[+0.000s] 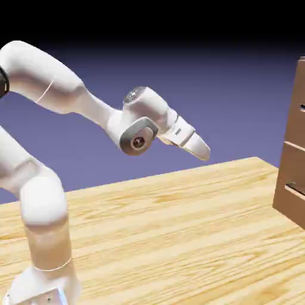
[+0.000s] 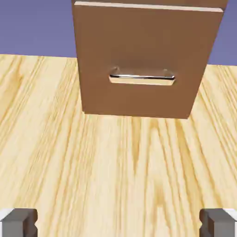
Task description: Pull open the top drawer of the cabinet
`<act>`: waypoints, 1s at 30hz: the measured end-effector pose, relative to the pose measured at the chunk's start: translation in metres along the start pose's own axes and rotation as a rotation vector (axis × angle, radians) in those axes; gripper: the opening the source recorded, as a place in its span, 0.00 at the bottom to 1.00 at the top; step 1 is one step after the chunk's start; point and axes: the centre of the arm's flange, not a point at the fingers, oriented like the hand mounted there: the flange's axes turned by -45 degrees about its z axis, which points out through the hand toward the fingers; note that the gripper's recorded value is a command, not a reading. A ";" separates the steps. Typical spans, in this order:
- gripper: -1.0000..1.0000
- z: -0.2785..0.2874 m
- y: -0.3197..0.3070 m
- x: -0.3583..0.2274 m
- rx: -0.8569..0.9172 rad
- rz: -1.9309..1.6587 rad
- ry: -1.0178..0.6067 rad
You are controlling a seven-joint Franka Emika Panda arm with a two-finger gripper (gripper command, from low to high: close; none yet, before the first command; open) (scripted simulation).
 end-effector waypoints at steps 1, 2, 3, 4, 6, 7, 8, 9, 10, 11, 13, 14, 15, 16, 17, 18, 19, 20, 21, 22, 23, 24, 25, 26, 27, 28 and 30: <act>0.50 0.004 0.006 0.005 0.007 0.003 -0.004; 0.50 0.008 0.013 0.009 0.013 0.005 -0.009; 0.50 0.013 0.019 0.014 0.018 0.007 -0.013; 0.50 0.018 0.026 0.017 0.024 0.009 -0.017; 0.50 0.027 0.039 0.025 0.033 0.012 -0.024; 0.50 0.032 0.046 0.028 0.037 0.012 -0.027; 0.50 0.037 0.052 0.031 0.041 0.013 -0.030; 0.50 0.042 0.059 0.033 0.044 0.013 -0.032; 0.50 0.048 0.066 0.036 0.046 0.013 -0.034; 0.50 0.053 0.072 0.038 0.048 0.012 -0.036; 0.50 0.063 0.086 0.042 0.051 0.009 -0.039; 0.50 0.069 0.092 0.044 0.052 0.007 -0.039; 0.50 0.074 0.099 0.045 0.052 0.005 -0.040; 0.50 0.079 0.105 0.047 0.052 0.001 -0.040; 0.50 0.084 0.111 0.048 0.051 -0.002 -0.039; 0.50 0.089 0.117 0.049 0.049 -0.007 -0.038; 0.50 0.094 0.123 0.051 0.047 -0.012 -0.037; 0.50 0.099 0.130 0.052 0.044 -0.016 -0.035; 0.50 0.104 0.137 0.052 0.040 -0.022 -0.033; 0.50 0.109 0.142 0.053 0.037 -0.029 -0.030; 0.50 0.113 0.148 0.054 0.032 -0.036 -0.027; 0.50 0.118 0.153 0.055 0.028 -0.045 -0.024; 0.50 0.122 0.159 0.056 0.023 -0.054 -0.020; 0.50 0.127 0.164 0.057 0.017 -0.064 -0.016; 0.50 0.131 0.169 0.058 0.011 -0.075 -0.011; 0.50 0.135 0.174 0.059 0.004 -0.086 -0.006; 0.50 0.143 0.183 0.062 -0.011 -0.112 0.005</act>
